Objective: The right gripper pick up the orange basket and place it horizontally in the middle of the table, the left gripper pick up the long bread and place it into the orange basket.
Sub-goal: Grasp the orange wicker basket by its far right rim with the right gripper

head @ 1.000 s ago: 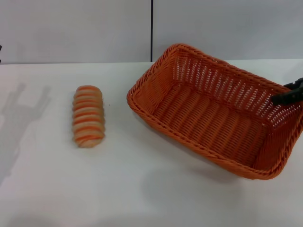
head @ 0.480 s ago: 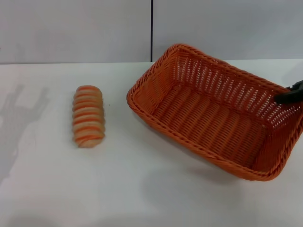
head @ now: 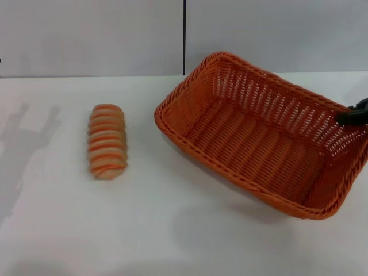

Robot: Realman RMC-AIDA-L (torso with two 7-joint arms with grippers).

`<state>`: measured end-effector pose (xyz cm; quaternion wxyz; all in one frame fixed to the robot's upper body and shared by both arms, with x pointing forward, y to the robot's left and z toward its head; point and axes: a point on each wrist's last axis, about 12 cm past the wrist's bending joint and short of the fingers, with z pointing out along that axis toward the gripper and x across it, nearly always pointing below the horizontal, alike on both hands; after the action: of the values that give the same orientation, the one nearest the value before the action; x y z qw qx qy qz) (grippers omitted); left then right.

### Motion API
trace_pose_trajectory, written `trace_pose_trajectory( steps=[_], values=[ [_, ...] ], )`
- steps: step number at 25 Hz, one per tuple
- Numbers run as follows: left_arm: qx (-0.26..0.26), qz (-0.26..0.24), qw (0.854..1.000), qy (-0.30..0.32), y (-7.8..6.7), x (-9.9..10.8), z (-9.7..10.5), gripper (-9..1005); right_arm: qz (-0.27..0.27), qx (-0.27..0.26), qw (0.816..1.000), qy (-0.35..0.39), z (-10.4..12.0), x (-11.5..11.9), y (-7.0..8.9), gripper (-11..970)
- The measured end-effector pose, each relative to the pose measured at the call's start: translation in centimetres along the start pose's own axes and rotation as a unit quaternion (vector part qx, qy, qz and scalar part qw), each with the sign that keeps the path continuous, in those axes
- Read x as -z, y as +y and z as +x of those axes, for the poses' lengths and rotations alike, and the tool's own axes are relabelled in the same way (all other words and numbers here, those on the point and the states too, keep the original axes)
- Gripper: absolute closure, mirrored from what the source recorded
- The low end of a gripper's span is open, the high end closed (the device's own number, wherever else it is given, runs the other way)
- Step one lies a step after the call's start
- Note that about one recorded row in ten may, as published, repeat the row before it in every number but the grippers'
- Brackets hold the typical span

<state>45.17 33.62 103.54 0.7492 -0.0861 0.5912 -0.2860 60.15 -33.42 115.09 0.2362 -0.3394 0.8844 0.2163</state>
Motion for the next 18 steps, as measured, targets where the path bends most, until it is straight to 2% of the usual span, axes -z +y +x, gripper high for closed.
trace_pose_trajectory(
  steps=[11,18],
  values=[
    [-0.004,0.003,1.0,0.0,0.1,-0.1,-0.2,151,0.005,0.011,0.997,-0.079,0.8,-0.2,0.7,789],
    [-0.006,0.011,1.0,0.005,-0.1,0.0,0.0,152,-0.002,-0.014,0.984,-0.179,1.7,0.4,0.9,788]
  ],
)
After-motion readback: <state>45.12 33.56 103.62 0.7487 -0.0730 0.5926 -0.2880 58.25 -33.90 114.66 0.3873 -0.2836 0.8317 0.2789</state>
